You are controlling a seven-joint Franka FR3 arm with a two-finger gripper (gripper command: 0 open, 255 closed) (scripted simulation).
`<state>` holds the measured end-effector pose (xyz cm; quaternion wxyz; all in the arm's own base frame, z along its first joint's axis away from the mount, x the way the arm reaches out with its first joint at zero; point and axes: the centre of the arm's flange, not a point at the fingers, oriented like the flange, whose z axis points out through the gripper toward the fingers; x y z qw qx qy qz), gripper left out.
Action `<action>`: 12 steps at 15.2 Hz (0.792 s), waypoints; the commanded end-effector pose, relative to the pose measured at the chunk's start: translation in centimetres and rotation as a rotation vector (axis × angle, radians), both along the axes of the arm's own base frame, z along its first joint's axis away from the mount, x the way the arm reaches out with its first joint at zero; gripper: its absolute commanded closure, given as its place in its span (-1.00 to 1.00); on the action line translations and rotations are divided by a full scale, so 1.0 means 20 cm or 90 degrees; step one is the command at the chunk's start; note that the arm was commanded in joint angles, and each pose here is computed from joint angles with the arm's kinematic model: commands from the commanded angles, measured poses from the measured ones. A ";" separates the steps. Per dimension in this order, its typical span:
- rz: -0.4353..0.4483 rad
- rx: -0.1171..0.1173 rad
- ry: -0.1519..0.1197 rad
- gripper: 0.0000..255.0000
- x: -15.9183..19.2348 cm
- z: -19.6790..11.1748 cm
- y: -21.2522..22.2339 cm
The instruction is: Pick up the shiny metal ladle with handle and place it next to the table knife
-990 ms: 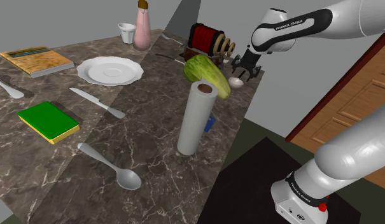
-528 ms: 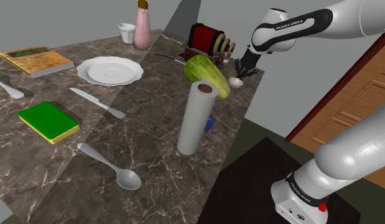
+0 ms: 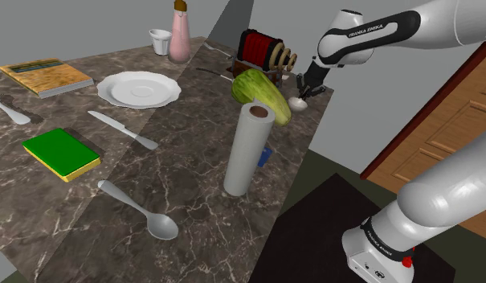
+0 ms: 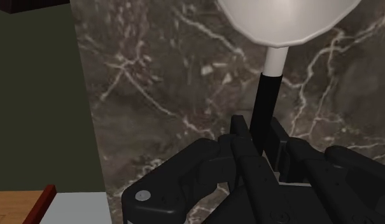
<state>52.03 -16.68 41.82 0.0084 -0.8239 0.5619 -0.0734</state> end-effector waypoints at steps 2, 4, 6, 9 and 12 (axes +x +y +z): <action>0.000 0.000 0.001 1.00 0.00 0.06 0.00; 0.000 0.000 0.001 1.00 0.00 0.12 0.00; 0.000 0.000 0.001 1.00 0.00 0.17 0.00; 0.000 0.000 0.001 1.00 0.00 0.25 0.00; 0.000 0.000 0.001 1.00 0.00 0.33 0.00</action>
